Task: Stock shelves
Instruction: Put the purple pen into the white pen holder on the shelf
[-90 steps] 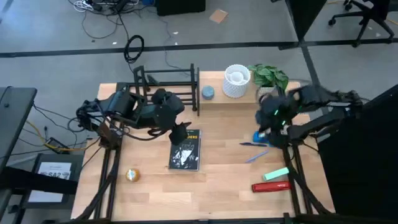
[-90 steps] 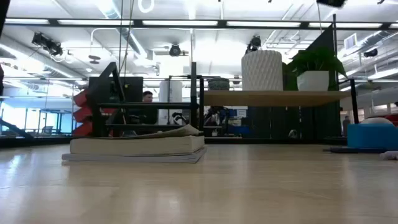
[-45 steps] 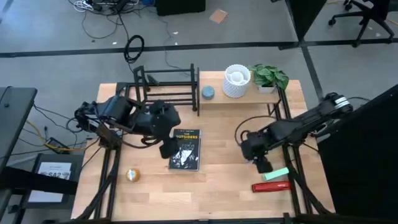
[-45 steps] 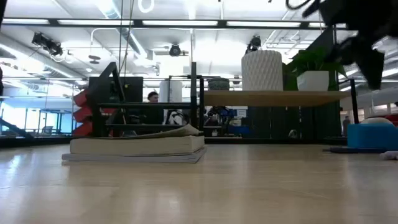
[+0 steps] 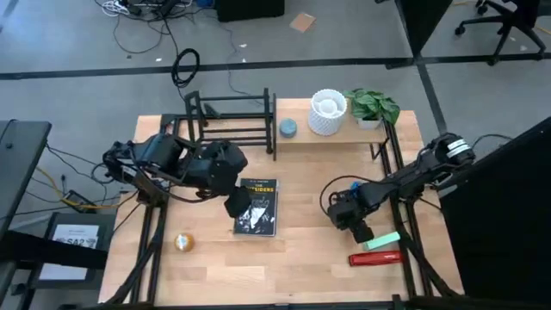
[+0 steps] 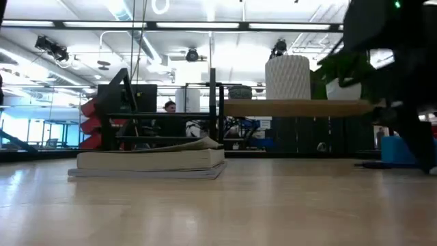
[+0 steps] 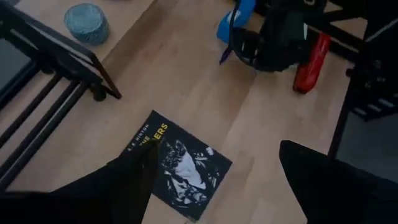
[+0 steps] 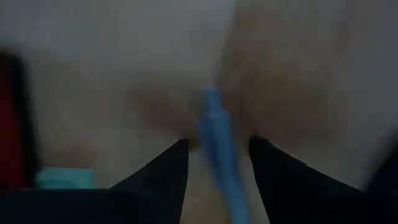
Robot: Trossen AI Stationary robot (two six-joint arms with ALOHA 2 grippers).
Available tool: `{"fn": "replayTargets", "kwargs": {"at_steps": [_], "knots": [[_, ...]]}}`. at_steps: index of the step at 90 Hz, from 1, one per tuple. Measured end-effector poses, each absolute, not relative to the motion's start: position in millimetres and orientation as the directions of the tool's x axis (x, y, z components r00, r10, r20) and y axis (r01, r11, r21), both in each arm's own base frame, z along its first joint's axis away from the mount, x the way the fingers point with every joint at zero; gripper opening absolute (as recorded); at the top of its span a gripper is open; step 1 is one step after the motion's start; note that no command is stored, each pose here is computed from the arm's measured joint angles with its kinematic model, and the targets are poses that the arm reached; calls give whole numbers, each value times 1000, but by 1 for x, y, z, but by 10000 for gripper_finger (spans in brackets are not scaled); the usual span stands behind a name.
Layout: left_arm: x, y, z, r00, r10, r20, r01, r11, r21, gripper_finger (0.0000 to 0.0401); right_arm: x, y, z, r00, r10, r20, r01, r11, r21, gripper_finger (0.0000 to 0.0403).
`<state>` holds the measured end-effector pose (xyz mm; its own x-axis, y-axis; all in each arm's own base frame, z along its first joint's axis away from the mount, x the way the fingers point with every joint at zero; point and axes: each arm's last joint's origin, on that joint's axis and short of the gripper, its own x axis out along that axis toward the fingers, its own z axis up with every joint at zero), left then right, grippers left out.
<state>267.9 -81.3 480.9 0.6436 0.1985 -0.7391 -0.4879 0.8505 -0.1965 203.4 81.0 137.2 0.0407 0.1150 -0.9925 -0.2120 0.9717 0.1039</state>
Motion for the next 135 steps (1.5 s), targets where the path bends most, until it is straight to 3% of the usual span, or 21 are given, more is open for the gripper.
{"fn": "replayTargets", "kwargs": {"at_steps": [12, 30, 47, 66, 77, 94, 109, 127, 135], "knots": [[268, -81, 481, 645, 204, -737, -507, 835, -213, 312, 198, 80, 129, 51, 134, -990, -158, 980, 125, 104], [268, -81, 481, 645, 205, -736, -519, 824, -226, 312, 199, 80, 128, 61, 156, -986, -124, 981, 148, 15], [268, -80, 481, 647, 211, -733, -522, 823, -224, 312, 207, 83, 142, 117, 173, -978, -84, 983, 164, 4], [268, -80, 481, 648, 222, -729, -526, 822, -217, 312, 207, 80, 191, 312, 227, -922, 39, 967, 252, 2], [268, -80, 482, 649, 229, -726, -515, 835, -197, 312, 204, 76, 234, 495, 227, -839, 101, 943, 316, 1], [269, -80, 482, 655, 241, -716, -492, 856, -162, 312, 199, 59, 315, 770, 92, -632, 169, 925, 340, 1], [274, -81, 487, 702, 250, -667, -459, 874, -156, 312, 199, 32, 394, 913, -143, -382, 238, 948, 213, 0], [281, -79, 493, 753, 273, -598, -451, 877, -167, 312, 201, -21, 459, 888, -459, -17, 459, 888, 37, 0], [283, -76, 494, 759, 283, -587, -462, 869, -177, 312, 199, -47, 467, 839, -540, 61, 542, 840, -16, 0]]}}
